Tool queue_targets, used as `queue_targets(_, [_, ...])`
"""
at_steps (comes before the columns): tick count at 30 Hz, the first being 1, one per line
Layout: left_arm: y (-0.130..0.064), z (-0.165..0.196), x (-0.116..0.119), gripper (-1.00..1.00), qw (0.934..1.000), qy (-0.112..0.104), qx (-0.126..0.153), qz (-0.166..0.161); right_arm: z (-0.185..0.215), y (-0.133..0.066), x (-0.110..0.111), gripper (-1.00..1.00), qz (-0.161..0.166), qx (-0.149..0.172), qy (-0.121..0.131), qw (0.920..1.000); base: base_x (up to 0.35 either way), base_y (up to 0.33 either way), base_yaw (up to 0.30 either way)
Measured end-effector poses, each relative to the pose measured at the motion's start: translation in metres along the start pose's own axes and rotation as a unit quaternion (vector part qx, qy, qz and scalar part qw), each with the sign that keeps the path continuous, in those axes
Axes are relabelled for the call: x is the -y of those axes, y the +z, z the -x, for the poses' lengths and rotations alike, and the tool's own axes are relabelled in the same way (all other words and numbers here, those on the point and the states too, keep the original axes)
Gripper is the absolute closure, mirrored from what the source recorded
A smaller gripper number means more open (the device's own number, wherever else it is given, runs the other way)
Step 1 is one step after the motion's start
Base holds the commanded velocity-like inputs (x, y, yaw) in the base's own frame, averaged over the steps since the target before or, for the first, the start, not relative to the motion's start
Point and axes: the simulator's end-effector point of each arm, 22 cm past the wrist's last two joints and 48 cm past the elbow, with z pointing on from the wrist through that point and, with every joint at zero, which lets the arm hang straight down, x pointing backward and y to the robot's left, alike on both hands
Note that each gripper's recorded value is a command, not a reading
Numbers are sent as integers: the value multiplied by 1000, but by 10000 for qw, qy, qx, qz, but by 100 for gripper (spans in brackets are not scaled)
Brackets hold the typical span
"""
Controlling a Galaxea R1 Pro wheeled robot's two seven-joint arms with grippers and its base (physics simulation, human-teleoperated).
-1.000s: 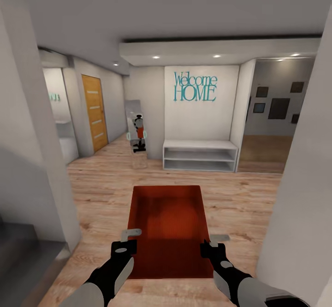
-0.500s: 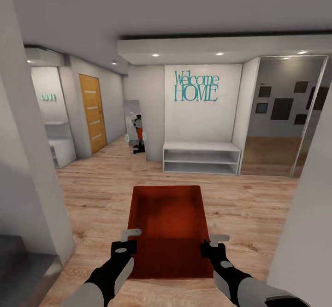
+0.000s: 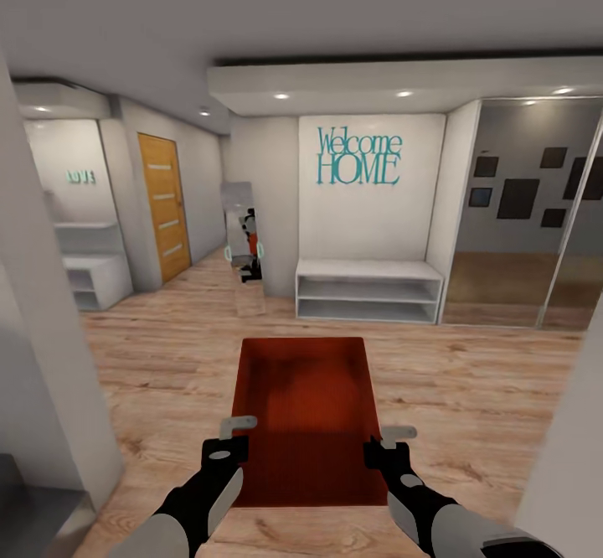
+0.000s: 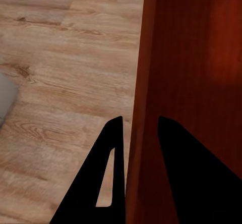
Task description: Move the two storage containers from the living room to the garage. In the garage, place one container on the floor and stack the other container on top of it (either order is fine).
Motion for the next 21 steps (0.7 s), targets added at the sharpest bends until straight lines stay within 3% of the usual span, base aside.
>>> queue_targets(21, [0,0,0,100,10000,-1,3,0,0,0,0,100,1,3,-2,10000,321,0,0])
